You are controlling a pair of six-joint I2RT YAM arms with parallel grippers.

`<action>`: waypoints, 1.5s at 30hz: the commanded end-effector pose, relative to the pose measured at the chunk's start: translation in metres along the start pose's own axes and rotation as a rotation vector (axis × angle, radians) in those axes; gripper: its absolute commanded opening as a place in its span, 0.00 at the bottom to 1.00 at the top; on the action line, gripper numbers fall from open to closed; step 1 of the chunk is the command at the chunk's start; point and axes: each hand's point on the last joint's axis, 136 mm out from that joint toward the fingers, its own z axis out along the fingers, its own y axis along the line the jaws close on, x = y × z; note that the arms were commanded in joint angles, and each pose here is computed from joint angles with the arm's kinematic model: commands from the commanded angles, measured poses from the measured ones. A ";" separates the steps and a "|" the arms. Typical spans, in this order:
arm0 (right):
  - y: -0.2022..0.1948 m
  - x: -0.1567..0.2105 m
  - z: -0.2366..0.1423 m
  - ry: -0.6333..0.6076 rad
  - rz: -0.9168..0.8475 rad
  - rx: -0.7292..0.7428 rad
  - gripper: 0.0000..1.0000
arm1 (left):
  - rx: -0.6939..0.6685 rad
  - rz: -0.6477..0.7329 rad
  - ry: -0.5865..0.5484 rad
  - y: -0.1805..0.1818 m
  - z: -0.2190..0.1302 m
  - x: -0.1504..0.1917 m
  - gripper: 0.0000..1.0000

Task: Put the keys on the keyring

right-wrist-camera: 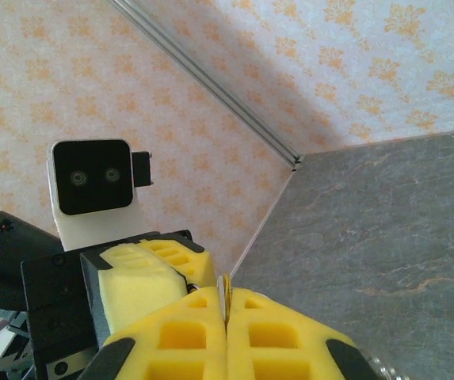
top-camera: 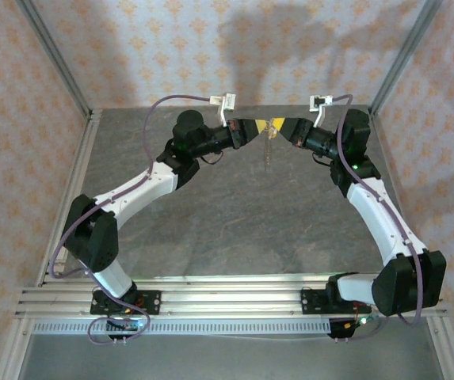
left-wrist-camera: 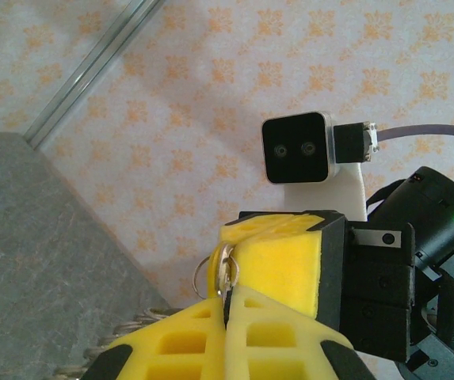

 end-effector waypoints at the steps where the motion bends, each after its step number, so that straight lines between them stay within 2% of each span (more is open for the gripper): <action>1: 0.019 0.005 -0.002 0.021 -0.039 -0.055 0.00 | 0.086 0.066 -0.025 -0.039 -0.002 -0.016 0.00; 11: 0.001 0.003 -0.016 -0.020 -0.044 0.022 0.00 | 0.072 0.076 -0.026 -0.039 -0.004 -0.016 0.00; 21: 0.002 -0.013 -0.026 -0.075 -0.051 0.039 0.00 | 0.065 0.080 -0.017 -0.037 -0.006 -0.013 0.00; 36: 0.022 -0.005 -0.005 -0.005 -0.061 -0.025 0.00 | 0.083 0.065 -0.020 -0.038 -0.001 -0.014 0.00; 45: 0.007 -0.014 -0.020 -0.059 -0.064 0.044 0.00 | 0.073 0.066 -0.015 -0.037 -0.001 -0.012 0.00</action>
